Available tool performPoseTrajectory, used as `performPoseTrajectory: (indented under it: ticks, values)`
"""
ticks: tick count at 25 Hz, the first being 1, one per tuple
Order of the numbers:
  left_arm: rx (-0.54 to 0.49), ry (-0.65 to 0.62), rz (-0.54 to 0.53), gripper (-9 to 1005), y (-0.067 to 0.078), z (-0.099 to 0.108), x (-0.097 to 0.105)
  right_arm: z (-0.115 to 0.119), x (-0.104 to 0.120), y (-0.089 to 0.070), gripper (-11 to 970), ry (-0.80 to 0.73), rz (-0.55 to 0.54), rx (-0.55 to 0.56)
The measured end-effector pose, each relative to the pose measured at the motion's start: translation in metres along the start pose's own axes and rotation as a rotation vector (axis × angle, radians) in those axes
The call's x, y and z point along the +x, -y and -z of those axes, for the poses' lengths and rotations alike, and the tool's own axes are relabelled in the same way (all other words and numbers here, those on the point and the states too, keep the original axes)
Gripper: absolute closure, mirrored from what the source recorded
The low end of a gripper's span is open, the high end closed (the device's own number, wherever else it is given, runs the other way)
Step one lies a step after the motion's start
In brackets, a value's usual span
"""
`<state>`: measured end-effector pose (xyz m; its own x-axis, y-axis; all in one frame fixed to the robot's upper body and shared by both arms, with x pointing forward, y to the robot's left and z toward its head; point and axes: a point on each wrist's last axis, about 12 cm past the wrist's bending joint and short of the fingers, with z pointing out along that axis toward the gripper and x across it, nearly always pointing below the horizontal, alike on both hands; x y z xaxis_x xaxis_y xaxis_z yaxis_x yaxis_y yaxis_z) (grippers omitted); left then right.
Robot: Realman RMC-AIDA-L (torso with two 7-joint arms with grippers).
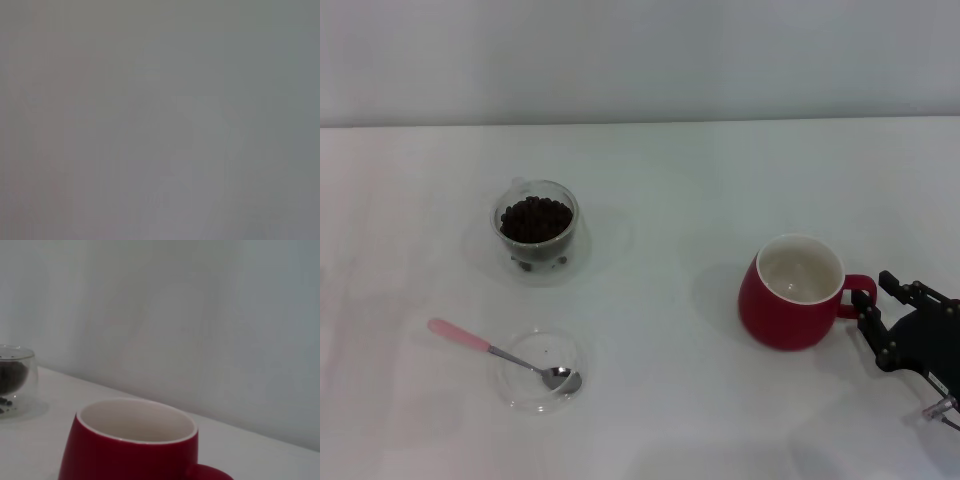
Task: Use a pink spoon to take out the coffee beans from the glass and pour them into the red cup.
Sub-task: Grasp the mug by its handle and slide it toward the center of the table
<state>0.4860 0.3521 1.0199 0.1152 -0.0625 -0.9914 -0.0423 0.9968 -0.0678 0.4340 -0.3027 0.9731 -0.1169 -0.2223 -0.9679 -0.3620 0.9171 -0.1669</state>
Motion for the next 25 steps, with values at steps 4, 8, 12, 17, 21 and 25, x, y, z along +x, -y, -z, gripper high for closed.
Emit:
performPoseTrajectory:
  ticks: [4, 8, 12, 17, 21, 25]
  values:
    - [0.003, 0.002, 0.0, 134, 0.001, -0.002, -0.001, -0.002, 0.0, 0.0, 533, -0.002, 0.003, -0.005]
    - [0.004, 0.005, 0.0, 134, 0.001, -0.003, -0.001, -0.005, -0.002, -0.001, 655, 0.0, 0.009, -0.018]
    - [0.001, 0.007, 0.001, 134, 0.001, -0.004, -0.001, -0.008, -0.004, -0.003, 764, 0.008, 0.006, -0.028]
    - [-0.001, 0.008, 0.0, 134, 0.0, -0.004, -0.002, -0.014, -0.008, -0.007, 822, 0.029, -0.004, -0.044]
    - [-0.004, 0.008, 0.0, 134, -0.001, -0.003, -0.002, -0.019, -0.012, -0.012, 824, 0.045, -0.013, -0.059]
    - [-0.007, 0.006, 0.0, 134, -0.001, -0.002, -0.001, -0.023, -0.016, -0.017, 820, 0.061, -0.028, -0.073]
